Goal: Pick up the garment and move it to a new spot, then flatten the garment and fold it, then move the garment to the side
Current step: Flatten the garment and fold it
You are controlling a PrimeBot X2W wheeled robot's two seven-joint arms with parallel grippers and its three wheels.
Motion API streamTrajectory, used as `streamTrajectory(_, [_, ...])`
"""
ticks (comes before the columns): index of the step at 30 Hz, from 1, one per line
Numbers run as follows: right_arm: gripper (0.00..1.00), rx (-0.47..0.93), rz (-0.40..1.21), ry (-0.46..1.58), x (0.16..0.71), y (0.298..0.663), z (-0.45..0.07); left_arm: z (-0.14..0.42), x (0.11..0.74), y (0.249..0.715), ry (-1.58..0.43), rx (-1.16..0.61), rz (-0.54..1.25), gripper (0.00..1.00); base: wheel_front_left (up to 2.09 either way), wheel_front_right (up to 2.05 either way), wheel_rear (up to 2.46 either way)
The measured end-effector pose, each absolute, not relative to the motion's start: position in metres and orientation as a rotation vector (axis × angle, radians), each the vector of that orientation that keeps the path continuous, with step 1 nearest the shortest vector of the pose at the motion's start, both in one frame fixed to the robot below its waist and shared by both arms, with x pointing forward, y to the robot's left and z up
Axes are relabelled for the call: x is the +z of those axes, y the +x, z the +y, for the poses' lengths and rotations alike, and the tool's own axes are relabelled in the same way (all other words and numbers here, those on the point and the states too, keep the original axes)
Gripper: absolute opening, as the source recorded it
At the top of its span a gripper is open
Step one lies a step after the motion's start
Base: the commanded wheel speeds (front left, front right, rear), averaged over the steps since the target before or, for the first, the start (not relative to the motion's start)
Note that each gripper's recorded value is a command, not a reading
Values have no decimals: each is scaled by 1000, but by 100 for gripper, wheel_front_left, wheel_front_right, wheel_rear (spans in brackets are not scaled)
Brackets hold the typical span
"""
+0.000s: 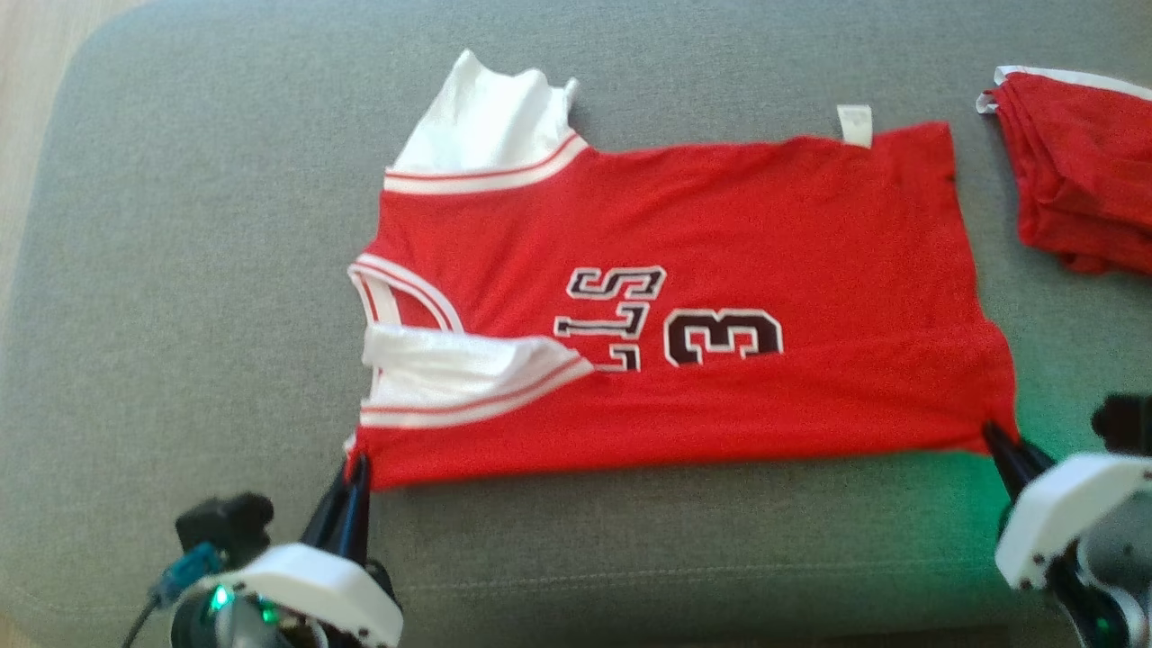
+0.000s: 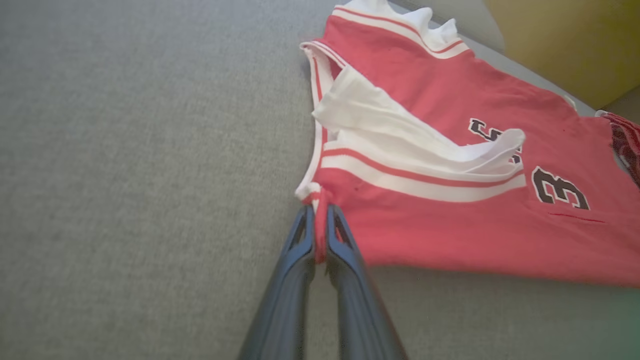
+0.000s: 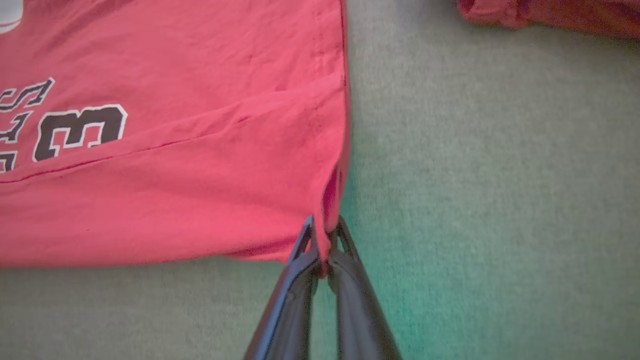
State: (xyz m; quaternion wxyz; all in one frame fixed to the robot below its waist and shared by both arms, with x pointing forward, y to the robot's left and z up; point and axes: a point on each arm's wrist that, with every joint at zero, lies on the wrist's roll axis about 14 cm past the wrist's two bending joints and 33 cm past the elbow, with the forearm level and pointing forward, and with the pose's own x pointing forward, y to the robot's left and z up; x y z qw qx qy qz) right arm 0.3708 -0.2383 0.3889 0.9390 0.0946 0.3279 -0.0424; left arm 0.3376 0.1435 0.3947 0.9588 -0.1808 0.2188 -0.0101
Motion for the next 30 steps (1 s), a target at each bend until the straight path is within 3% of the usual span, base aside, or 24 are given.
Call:
streamTrajectory(3, [0, -92, 695, 194, 387, 361, -240, 142, 391, 329, -383, -14, 474, 0, 0, 0, 0])
streamTrajectory(4, [7, -92, 709, 194, 385, 357, -241, 141, 389, 326, -386, -12, 488, 0, 0, 0, 0])
streamTrajectory(5, [38, -94, 717, 194, 385, 353, -241, 139, 387, 322, -384, -18, 507, 0, 0, 0, 0])
streamTrajectory(6, [100, -97, 718, 192, 385, 352, -242, 136, 384, 319, -384, -28, 530, 0, 0, 0, 0])
streamTrajectory(7, [100, -100, 715, 186, 386, 352, -243, 134, 382, 317, -388, -31, 548, 18, 0, 0, 0])
streamTrajectory(8, [100, -104, 709, 187, 388, 352, -245, 132, 381, 316, -388, -35, 560, 50, 0, 0, 0])
streamTrajectory(9, [100, -118, 690, 185, 394, 353, -248, 131, 378, 313, -381, -35, 584, 100, 0, 0, 0])
streamTrajectory(13, [100, -133, 645, 160, 408, 355, -253, 137, 381, 315, -336, -31, 590, 100, 0, 0, 0])
streamTrajectory(18, [100, -123, 582, 154, 425, 358, -249, 168, 410, 343, -179, -22, 453, 100, 0, 0, 0])
streamTrajectory(25, [100, -43, 593, 176, 418, 372, -220, 152, 490, 460, -8, -250, 227, 100, 0, 0, 0])
streamTrajectory(30, [100, -25, 570, 182, 415, 394, -215, 121, 507, 527, 89, -417, 235, 100, 0, 0, 0])
